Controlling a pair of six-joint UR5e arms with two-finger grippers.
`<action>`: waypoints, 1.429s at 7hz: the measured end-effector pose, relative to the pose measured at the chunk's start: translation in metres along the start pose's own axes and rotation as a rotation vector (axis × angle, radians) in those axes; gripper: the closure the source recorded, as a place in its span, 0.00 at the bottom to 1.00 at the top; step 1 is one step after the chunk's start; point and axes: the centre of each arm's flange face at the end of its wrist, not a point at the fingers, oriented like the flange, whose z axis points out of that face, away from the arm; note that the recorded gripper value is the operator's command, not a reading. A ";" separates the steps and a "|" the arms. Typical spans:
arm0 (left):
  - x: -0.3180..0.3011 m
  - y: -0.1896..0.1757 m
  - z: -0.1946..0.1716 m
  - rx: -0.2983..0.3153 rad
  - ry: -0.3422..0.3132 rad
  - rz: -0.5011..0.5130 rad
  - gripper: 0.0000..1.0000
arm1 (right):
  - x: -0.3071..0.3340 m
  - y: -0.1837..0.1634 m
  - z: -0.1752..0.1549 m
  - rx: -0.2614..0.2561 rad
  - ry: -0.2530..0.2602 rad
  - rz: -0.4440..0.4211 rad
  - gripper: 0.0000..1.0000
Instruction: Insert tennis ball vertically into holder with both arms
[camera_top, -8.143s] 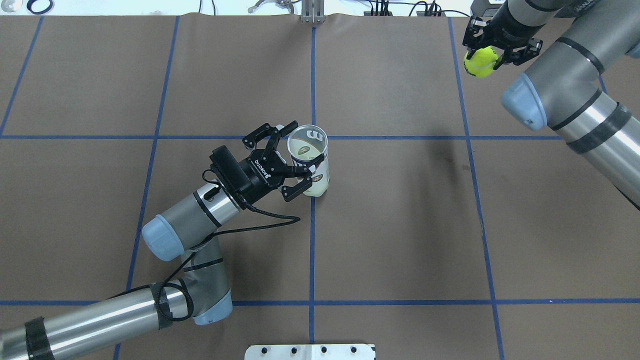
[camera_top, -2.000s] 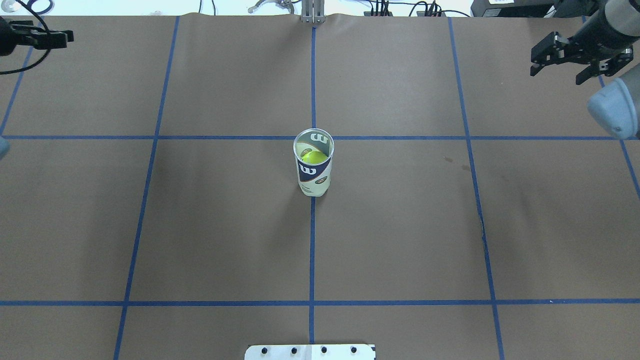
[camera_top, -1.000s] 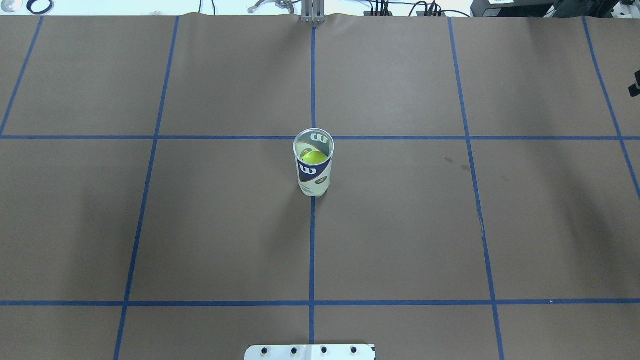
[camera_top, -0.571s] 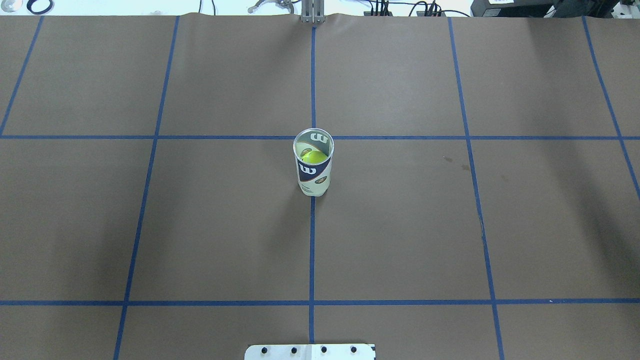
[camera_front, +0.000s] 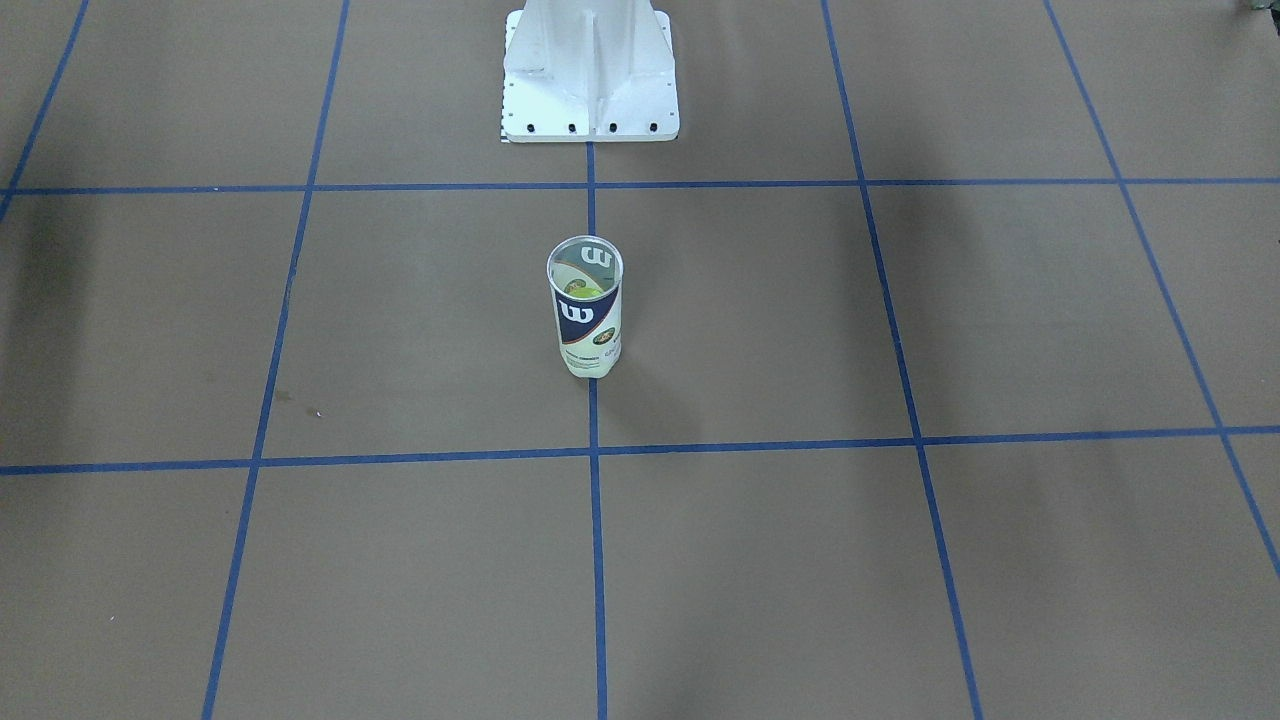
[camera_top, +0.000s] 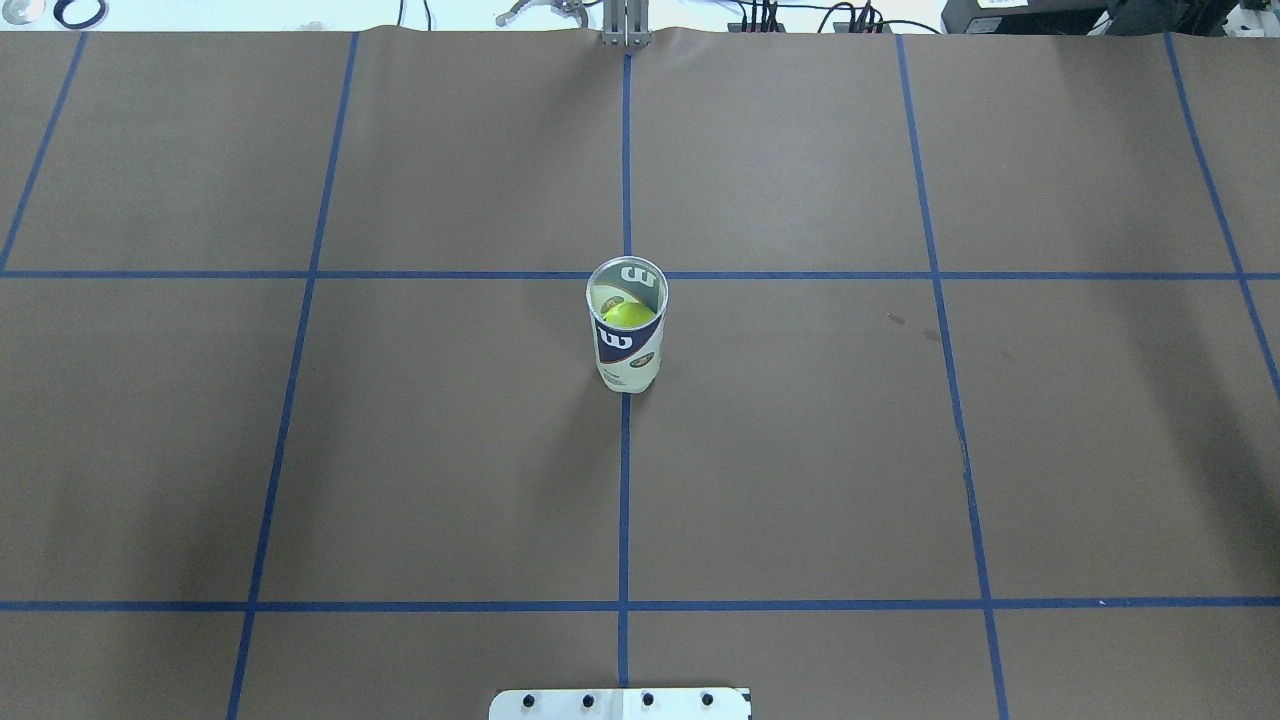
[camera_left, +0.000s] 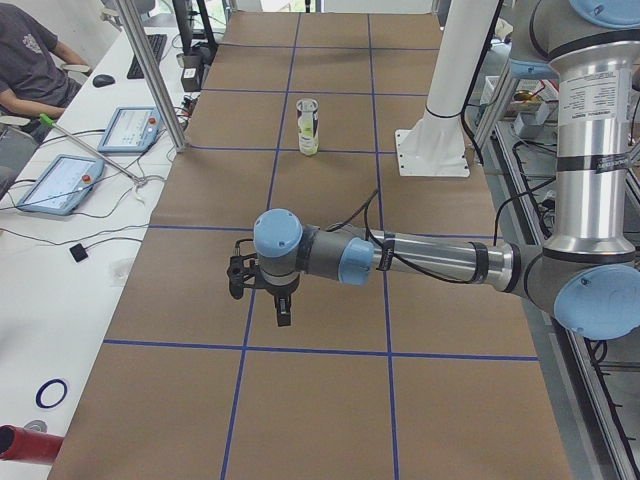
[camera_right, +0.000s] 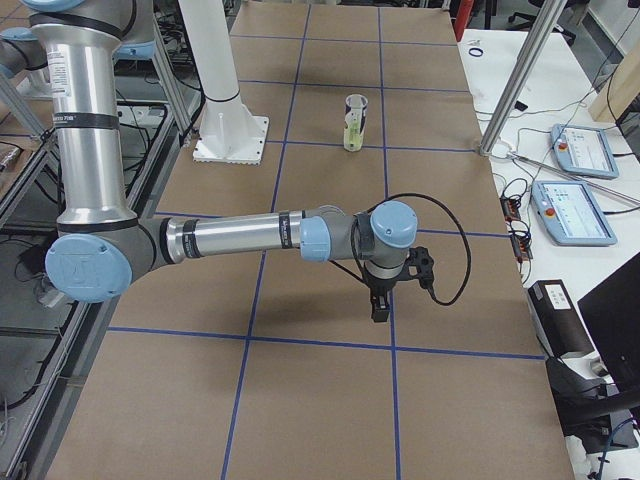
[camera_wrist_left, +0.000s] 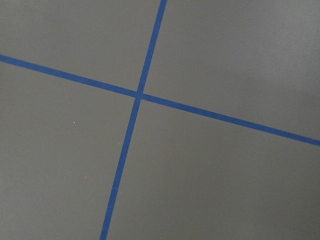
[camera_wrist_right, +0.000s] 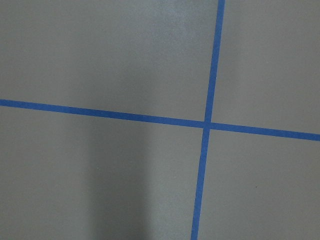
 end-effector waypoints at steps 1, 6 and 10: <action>-0.005 0.003 0.003 -0.005 -0.017 0.044 0.01 | 0.001 0.001 0.000 -0.001 0.000 0.000 0.01; -0.022 0.006 0.006 -0.046 -0.110 0.125 0.01 | 0.001 0.002 0.000 0.001 0.002 -0.005 0.01; -0.036 0.014 0.006 -0.106 -0.112 0.128 0.01 | 0.001 0.005 0.001 0.000 0.002 -0.004 0.01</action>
